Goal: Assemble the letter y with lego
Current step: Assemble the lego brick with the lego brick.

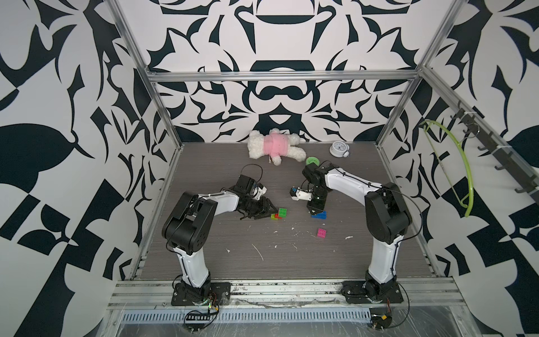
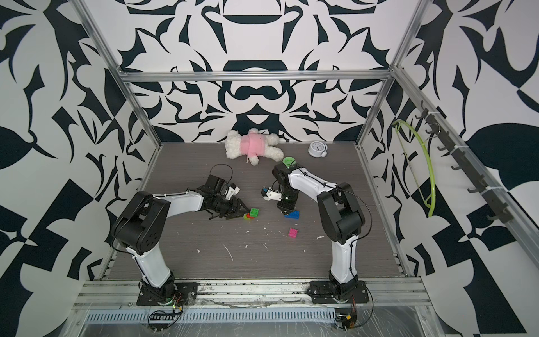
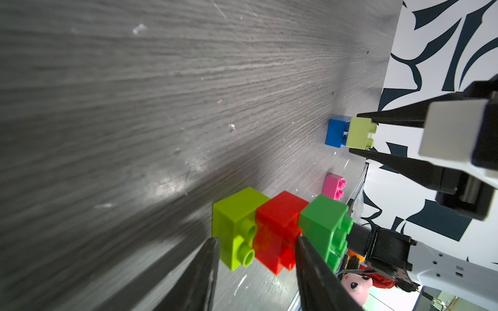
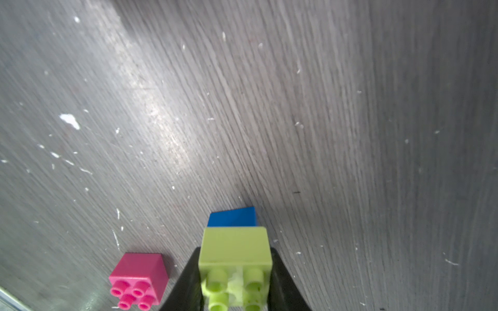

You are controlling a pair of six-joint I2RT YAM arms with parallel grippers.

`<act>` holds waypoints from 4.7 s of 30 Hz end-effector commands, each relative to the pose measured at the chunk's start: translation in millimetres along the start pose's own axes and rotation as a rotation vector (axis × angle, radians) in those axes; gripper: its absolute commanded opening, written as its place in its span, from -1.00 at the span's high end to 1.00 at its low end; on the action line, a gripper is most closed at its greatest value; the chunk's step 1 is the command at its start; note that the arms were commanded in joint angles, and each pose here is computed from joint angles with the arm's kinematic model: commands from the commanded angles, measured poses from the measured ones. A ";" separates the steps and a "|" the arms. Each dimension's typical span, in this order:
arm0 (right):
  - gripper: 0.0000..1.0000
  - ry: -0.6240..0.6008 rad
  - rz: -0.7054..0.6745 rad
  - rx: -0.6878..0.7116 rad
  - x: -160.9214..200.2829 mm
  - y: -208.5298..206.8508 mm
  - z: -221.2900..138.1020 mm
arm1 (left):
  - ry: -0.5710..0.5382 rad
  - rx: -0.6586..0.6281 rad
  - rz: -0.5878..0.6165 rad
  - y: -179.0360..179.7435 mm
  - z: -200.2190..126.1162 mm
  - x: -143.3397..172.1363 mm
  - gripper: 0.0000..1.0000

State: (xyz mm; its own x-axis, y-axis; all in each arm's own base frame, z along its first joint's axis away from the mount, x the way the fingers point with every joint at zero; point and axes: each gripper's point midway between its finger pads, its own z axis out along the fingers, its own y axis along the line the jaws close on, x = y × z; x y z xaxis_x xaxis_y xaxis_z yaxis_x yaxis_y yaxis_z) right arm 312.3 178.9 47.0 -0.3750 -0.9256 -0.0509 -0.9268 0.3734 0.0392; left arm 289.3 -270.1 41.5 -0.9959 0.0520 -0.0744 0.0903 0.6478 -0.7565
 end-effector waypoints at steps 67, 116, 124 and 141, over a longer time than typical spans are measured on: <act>0.82 0.066 0.065 0.006 -8.2 12.7 41.8 | 0.017 -0.134 -0.065 36.6 0.3 12.0 0.01; 0.11 0.023 0.232 0.032 -3.1 4.5 21.9 | 0.000 -0.139 -0.057 36.4 -4.5 10.2 0.01; -0.12 -0.069 0.246 0.105 -14.0 -2.9 -13.6 | -0.001 -0.140 -0.054 36.6 -4.8 10.3 0.01; 0.01 -0.146 1.289 0.115 53.0 50.0 -69.9 | 0.003 -0.151 -0.070 41.3 -3.5 13.3 0.02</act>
State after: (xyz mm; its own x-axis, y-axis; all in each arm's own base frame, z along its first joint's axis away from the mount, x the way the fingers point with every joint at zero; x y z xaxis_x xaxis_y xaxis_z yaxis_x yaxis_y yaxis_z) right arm 283.7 163.8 132.9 -0.9425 -0.1820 -0.2803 -0.2061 0.9768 0.0587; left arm 293.4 -264.7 42.1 -0.9950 0.0380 -0.0921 0.0941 0.6621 -0.7435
